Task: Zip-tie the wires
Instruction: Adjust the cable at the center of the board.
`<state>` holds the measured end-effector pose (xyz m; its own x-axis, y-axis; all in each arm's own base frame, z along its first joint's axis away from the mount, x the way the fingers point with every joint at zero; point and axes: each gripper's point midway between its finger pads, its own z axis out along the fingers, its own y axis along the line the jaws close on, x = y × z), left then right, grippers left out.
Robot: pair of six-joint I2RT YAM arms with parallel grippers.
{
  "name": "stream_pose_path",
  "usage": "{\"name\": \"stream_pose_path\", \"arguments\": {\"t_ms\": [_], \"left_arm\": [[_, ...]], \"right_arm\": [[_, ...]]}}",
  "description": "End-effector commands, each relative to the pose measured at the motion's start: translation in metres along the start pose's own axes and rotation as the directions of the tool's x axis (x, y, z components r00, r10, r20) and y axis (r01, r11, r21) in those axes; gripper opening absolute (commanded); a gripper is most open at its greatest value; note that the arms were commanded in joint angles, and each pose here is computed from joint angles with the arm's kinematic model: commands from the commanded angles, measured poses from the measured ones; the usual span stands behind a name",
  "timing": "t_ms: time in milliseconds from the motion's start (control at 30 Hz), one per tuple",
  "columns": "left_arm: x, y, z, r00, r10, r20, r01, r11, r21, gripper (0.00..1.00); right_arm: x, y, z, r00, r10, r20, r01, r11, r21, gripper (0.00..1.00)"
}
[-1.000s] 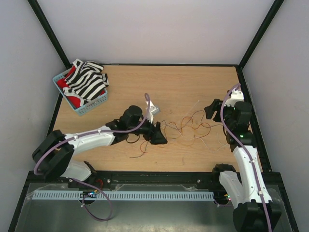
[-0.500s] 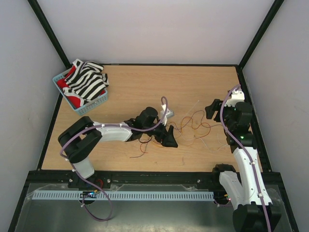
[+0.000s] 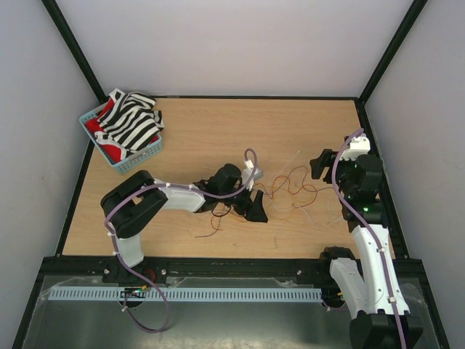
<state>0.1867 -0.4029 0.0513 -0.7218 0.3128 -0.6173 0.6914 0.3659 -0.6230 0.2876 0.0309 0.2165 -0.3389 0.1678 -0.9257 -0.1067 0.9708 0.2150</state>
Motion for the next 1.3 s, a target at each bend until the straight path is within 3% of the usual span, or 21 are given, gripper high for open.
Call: {"name": "stream_pose_path", "arguments": {"t_ms": [0, 333, 600, 933, 1267], "left_arm": [[0.007, 0.004, 0.002, 1.000, 0.006, 0.001, -0.006, 1.000, -0.010, 0.80], [0.049, 0.013, -0.021, 0.992, -0.112, -0.056, 0.107, 0.991, -0.084, 0.81], [0.083, 0.035, -0.060, 0.965, -0.242, -0.102, 0.203, 0.932, -0.299, 0.83], [0.096, 0.084, -0.116, 0.905, -0.425, -0.003, 0.378, 0.807, -0.453, 0.85], [0.060, 0.138, -0.165, 0.897, -0.415, 0.153, 0.428, 0.723, -0.543, 0.85]], "right_arm": [[-0.018, 0.004, -0.007, 0.999, -0.020, 0.046, 0.020, 1.000, -0.001, 0.83], [-0.020, 0.000, -0.008, 0.998, -0.029, 0.049, 0.028, 0.999, 0.019, 0.84], [-0.017, -0.004, -0.006, 0.999, -0.035, 0.041, 0.033, 0.999, 0.036, 0.84], [-0.015, -0.007, -0.005, 0.999, -0.041, 0.034, 0.039, 0.998, 0.051, 0.84], [-0.017, -0.009, -0.006, 0.998, -0.051, 0.036, 0.048, 0.997, 0.063, 0.84]]}}
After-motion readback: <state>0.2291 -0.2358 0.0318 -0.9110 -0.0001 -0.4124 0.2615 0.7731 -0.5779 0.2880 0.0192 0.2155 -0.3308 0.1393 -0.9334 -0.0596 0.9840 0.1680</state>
